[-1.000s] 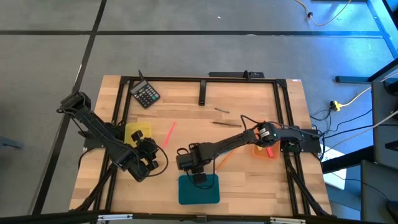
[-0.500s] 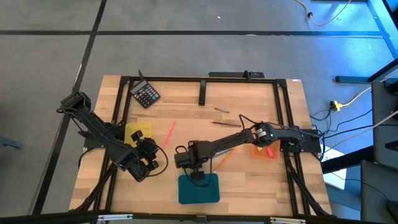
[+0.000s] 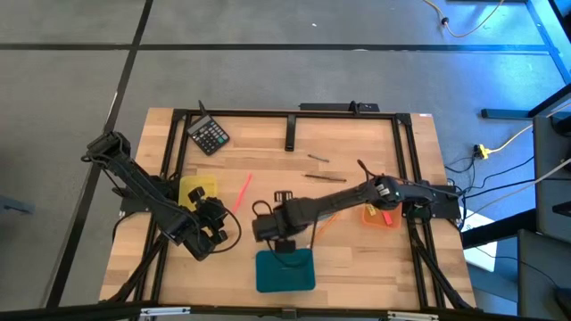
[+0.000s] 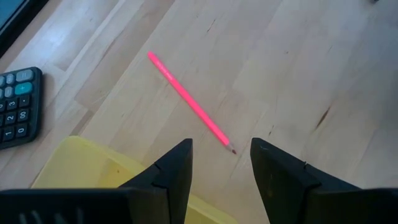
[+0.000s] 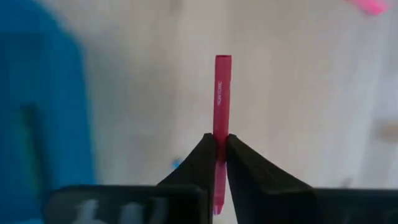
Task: Sort crayons/erasers/pens/pencils in bins
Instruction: Put the red crayon into the blue bin, then put the gray crayon into the blue bin
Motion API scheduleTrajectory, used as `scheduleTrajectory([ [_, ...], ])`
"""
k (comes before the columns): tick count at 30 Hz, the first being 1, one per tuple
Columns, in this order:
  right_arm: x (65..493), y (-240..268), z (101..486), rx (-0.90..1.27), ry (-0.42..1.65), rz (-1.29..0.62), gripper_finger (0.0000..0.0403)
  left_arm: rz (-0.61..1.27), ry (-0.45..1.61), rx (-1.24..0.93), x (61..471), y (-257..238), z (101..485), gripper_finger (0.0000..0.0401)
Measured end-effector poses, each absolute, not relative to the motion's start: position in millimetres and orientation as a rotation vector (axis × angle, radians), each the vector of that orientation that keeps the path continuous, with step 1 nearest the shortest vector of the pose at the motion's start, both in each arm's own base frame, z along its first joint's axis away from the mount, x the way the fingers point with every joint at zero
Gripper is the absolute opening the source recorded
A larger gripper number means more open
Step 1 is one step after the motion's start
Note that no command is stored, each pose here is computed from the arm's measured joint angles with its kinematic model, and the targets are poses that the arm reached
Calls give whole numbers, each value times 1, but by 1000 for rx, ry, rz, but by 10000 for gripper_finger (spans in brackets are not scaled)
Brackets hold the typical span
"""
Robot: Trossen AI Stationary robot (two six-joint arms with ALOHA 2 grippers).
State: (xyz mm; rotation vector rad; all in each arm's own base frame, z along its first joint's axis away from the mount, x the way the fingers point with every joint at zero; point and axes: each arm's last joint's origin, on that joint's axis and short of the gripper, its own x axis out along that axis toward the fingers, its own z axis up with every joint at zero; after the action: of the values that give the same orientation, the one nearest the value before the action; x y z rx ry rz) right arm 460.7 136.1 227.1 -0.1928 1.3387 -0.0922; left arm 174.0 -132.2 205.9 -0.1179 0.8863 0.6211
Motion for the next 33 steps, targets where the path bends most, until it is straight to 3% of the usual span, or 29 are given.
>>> scheduleTrajectory([
  [12, 434, 227, 232, -67, 1278, 176, 37, 612, 852, -131, 177, -134, 207, 156],
  [21, 425, 251, 222, 11, 1266, 139, 54, 590, 815, -182, 181, -138, 207, 156],
  [33, 418, 250, 202, -27, 1301, 23, 151, 547, 766, -168, 177, -150, 200, 156],
])
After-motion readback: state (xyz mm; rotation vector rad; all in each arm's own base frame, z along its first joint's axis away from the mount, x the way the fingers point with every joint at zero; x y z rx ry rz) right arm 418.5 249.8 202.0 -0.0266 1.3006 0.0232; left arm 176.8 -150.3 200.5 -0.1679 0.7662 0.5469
